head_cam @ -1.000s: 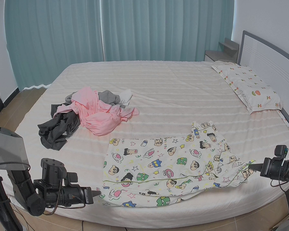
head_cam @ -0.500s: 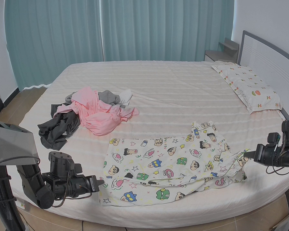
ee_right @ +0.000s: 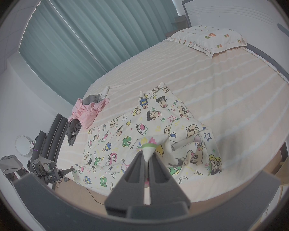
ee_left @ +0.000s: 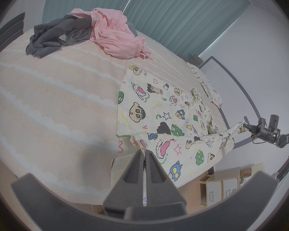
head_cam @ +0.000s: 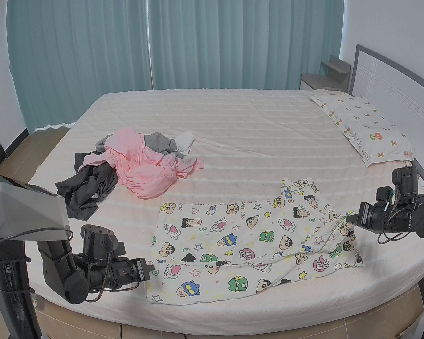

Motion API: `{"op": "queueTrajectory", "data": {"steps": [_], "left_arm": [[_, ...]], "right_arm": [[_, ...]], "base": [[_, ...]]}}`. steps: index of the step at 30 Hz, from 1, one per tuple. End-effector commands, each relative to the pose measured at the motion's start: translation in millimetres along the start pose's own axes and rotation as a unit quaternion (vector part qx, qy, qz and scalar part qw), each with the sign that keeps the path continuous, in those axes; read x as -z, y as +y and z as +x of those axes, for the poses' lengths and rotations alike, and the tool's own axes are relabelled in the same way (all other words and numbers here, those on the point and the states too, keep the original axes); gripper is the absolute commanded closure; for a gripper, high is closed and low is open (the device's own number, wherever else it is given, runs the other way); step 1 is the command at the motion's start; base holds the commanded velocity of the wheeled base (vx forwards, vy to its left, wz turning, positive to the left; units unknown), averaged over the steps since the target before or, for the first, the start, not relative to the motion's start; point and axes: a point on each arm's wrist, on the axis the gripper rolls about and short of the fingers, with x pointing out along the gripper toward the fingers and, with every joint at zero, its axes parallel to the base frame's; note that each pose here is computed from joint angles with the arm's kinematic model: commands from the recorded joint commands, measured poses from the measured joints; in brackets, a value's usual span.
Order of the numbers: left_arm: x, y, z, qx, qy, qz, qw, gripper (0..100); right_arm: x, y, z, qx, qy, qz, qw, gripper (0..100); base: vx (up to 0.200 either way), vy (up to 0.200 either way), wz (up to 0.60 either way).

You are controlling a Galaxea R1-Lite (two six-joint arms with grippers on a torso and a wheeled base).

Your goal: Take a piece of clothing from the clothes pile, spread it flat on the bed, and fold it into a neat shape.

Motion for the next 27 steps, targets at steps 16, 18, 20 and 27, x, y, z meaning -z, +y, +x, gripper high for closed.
{"op": "queueTrajectory", "data": {"steps": [16,18,20,27], "left_arm": [[-8.3,12.2,23.6,-0.024,-0.017,-0.029,0.9991,100],[-8.4,12.5,24.4,-0.024,-0.017,-0.029,0.9991,100],[-7.6,13.5,26.5,-0.025,-0.016,-0.030,0.9991,100],[-7.9,19.0,37.1,-0.033,-0.017,-0.034,0.9987,0]], "right_arm": [[-12.8,-2.8,38.6,0.011,0.009,0.002,0.9999,100],[-12.5,-3.2,39.8,0.011,0.010,0.003,0.9999,100],[-14.2,-3.2,42.0,0.010,0.009,0.003,0.9999,100],[-12.3,-5.8,50.9,0.012,0.019,0.006,0.9997,0]], "base": [[0.000,0.000,0.00],[0.000,0.000,0.00],[0.000,0.000,0.00],[0.000,0.000,0.00]]}}
